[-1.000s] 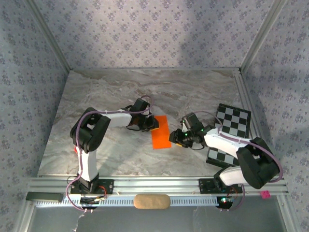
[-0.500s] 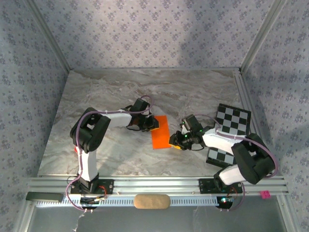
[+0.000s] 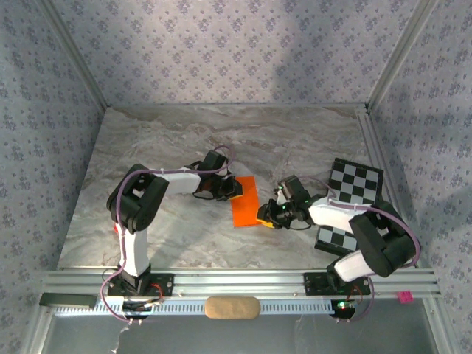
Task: Fold a paper plane with a square sheet of paper (pick it up from the middle)
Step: Fold the triangle a second time at the center of the table.
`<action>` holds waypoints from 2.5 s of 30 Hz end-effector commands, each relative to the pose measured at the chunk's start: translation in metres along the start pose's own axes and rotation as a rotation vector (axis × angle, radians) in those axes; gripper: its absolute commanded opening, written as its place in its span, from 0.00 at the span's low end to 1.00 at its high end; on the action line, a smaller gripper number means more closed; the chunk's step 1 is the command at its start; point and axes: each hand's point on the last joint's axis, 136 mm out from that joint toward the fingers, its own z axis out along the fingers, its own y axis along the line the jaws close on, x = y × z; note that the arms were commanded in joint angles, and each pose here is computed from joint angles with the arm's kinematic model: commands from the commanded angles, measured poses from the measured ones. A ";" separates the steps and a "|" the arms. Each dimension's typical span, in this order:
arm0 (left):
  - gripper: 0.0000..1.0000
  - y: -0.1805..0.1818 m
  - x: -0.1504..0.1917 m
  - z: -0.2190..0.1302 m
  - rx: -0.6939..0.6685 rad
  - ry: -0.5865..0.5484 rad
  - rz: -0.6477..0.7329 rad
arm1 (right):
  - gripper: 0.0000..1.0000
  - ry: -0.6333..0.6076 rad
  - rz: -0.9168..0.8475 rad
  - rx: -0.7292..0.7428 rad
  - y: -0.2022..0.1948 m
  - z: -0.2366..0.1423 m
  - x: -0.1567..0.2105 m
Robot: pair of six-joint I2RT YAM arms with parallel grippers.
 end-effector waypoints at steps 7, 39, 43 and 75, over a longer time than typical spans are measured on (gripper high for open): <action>0.21 0.027 0.010 0.006 -0.080 0.031 -0.024 | 0.33 0.002 -0.018 -0.069 0.014 0.002 -0.012; 0.25 -0.006 -0.004 -0.001 -0.016 0.053 0.137 | 0.15 0.050 -0.051 -0.164 0.019 0.021 -0.045; 0.35 -0.022 -0.008 -0.015 0.019 0.004 0.181 | 0.09 0.040 -0.047 -0.167 0.018 0.020 -0.046; 0.46 -0.045 0.024 -0.077 -0.034 -0.279 0.552 | 0.13 -0.058 -0.027 -0.213 0.040 0.015 -0.064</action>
